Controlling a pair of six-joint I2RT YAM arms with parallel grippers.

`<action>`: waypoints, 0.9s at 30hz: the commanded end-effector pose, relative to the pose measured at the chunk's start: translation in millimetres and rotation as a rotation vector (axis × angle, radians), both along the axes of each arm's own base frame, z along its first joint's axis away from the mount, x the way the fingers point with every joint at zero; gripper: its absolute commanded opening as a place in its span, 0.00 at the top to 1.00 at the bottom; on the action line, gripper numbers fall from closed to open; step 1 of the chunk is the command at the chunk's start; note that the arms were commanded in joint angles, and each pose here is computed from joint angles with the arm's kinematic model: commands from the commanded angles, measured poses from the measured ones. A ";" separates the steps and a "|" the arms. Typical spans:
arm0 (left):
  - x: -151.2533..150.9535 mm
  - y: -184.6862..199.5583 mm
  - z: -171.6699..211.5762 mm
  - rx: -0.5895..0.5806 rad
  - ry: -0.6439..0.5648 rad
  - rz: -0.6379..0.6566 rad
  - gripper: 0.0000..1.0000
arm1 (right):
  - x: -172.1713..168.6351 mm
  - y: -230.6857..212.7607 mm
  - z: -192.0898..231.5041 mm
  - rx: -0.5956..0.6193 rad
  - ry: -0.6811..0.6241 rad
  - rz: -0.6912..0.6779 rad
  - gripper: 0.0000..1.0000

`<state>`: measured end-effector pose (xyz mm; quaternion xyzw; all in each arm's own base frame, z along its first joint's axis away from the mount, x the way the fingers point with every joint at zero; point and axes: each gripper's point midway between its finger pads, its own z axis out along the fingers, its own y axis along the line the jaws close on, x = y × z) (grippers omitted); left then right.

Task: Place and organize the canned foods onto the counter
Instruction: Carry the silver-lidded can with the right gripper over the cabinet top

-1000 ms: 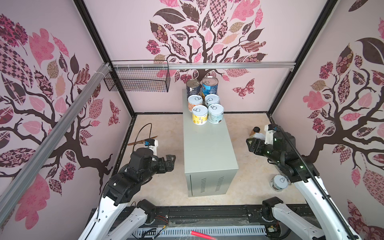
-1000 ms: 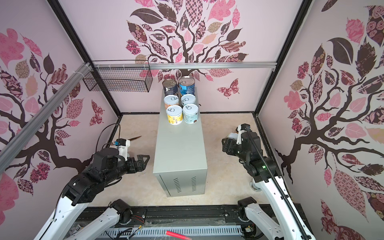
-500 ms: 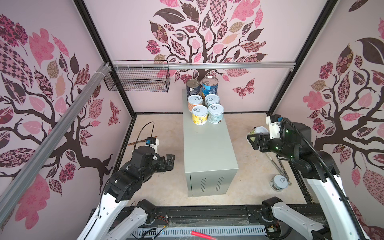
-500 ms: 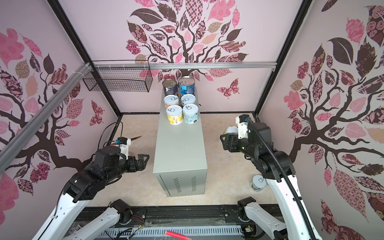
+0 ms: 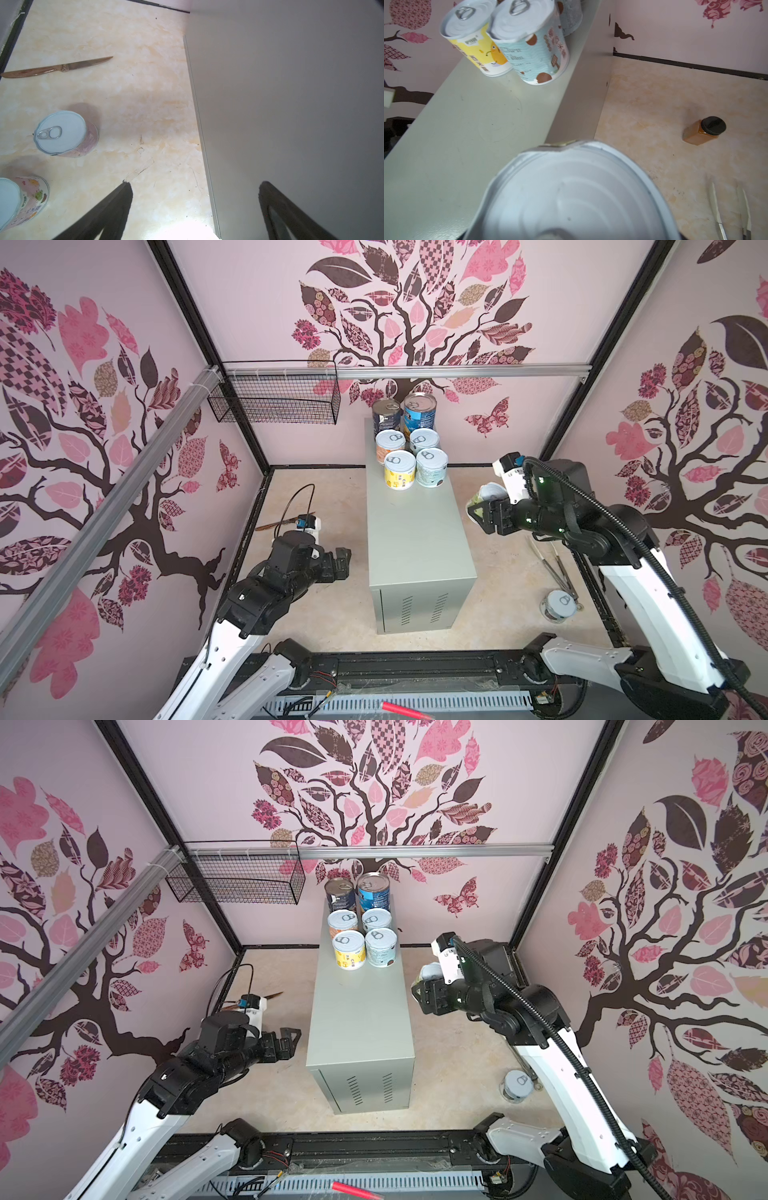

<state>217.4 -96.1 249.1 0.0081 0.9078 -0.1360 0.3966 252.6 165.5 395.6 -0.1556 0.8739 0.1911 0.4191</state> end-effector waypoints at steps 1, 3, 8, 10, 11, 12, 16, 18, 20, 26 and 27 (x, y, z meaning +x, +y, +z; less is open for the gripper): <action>6.4 -0.4 -8.2 0.014 -0.010 0.003 0.02 | 0.1 4.1 24.2 -0.007 -0.060 0.013 0.45; 8.2 0.2 -11.5 0.023 -0.010 0.007 0.02 | -1.4 11.8 27.9 -0.021 -0.065 0.030 0.45; 12.2 -1.6 -22.7 0.034 0.006 0.008 0.02 | -2.5 34.7 31.8 -0.067 -0.066 0.069 0.45; 13.1 -2.2 -26.2 0.036 0.014 0.009 0.02 | -0.2 41.1 30.9 -0.075 -0.059 0.080 0.45; 13.6 -2.3 -26.6 0.036 0.013 0.010 0.02 | 1.2 44.6 31.3 -0.077 -0.058 0.085 0.45; 13.4 -1.9 -27.1 0.037 0.012 0.010 0.02 | 1.8 47.6 31.2 -0.081 -0.057 0.091 0.45; 13.1 -2.5 -27.6 0.031 0.006 0.007 0.02 | 7.0 62.3 24.6 -0.104 -0.038 0.114 0.45; 13.1 -3.3 -28.4 0.028 0.007 0.004 0.02 | 10.3 69.0 19.8 -0.121 -0.030 0.120 0.45; 12.9 -3.9 -28.1 0.028 0.006 -0.001 0.02 | 14.2 74.7 15.1 -0.137 -0.022 0.123 0.45; 11.7 -6.5 -27.4 0.014 0.001 -0.015 0.02 | 25.6 83.7 10.6 -0.158 -0.020 0.112 0.45; 11.6 -7.0 -26.8 0.013 -0.001 -0.017 0.02 | 27.2 84.7 9.4 -0.161 -0.018 0.111 0.45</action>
